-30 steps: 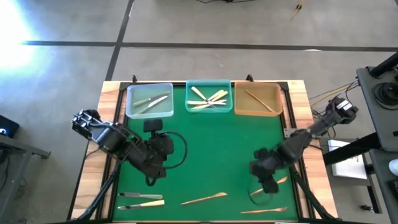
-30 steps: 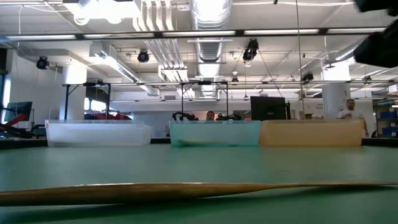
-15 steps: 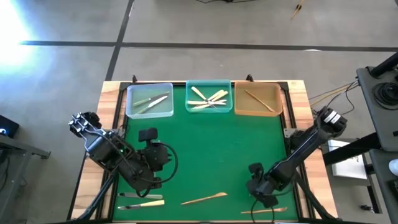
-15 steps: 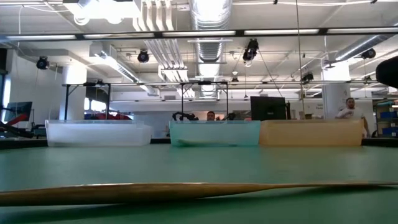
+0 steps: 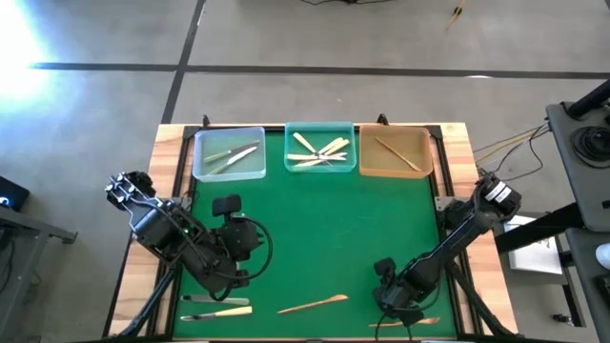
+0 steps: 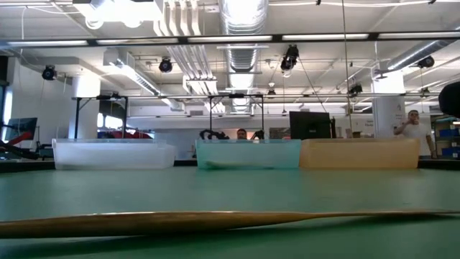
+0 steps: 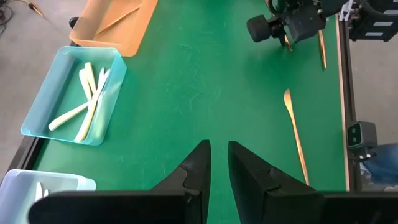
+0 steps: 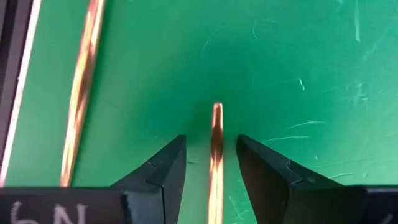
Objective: Sort silverware by color (type)
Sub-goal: Put the top right gold knife into the yellow bin
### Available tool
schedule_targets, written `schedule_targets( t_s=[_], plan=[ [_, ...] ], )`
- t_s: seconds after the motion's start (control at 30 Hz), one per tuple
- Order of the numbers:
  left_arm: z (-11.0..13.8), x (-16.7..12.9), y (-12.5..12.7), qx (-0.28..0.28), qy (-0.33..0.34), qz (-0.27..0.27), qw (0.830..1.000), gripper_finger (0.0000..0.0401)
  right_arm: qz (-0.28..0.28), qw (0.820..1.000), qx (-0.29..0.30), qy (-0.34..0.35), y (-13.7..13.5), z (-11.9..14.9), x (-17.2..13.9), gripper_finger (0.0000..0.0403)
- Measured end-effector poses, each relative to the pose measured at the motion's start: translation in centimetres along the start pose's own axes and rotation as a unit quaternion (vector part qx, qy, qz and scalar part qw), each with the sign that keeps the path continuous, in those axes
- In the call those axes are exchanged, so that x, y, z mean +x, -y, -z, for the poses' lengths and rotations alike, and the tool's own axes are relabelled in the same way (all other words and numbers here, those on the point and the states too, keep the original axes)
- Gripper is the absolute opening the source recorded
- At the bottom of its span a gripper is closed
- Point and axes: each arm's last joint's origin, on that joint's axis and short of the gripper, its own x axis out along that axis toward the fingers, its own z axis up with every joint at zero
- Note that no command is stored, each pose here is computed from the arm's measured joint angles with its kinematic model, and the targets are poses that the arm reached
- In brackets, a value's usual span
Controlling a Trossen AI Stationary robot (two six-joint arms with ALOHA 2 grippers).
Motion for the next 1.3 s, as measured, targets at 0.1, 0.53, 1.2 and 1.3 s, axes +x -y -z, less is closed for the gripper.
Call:
schedule_targets(
  t_s=[0.1,0.53,1.2,1.3],
  plan=[
    [0.0,0.0,0.0,0.0,0.0,0.0,1.0,0.0039,0.026,1.0,0.012,-0.009,0.2,0.0,1.0,0.0137],
    [0.0,0.0,-0.1,0.0,0.006,-0.009,1.0,0.0039,0.041,0.993,0.104,-0.048,0.8,0.3,3.5,0.006],
    [-0.1,0.0,0.0,-0.005,0.013,-0.009,1.0,0.0039,0.051,0.983,0.149,0.094,1.1,-0.7,-4.4,0.001],
    [-0.2,0.0,0.0,-0.007,0.014,-0.007,1.0,0.0039,0.075,0.977,0.162,0.12,2.0,-0.5,-5.8,0.0009]
  ],
)
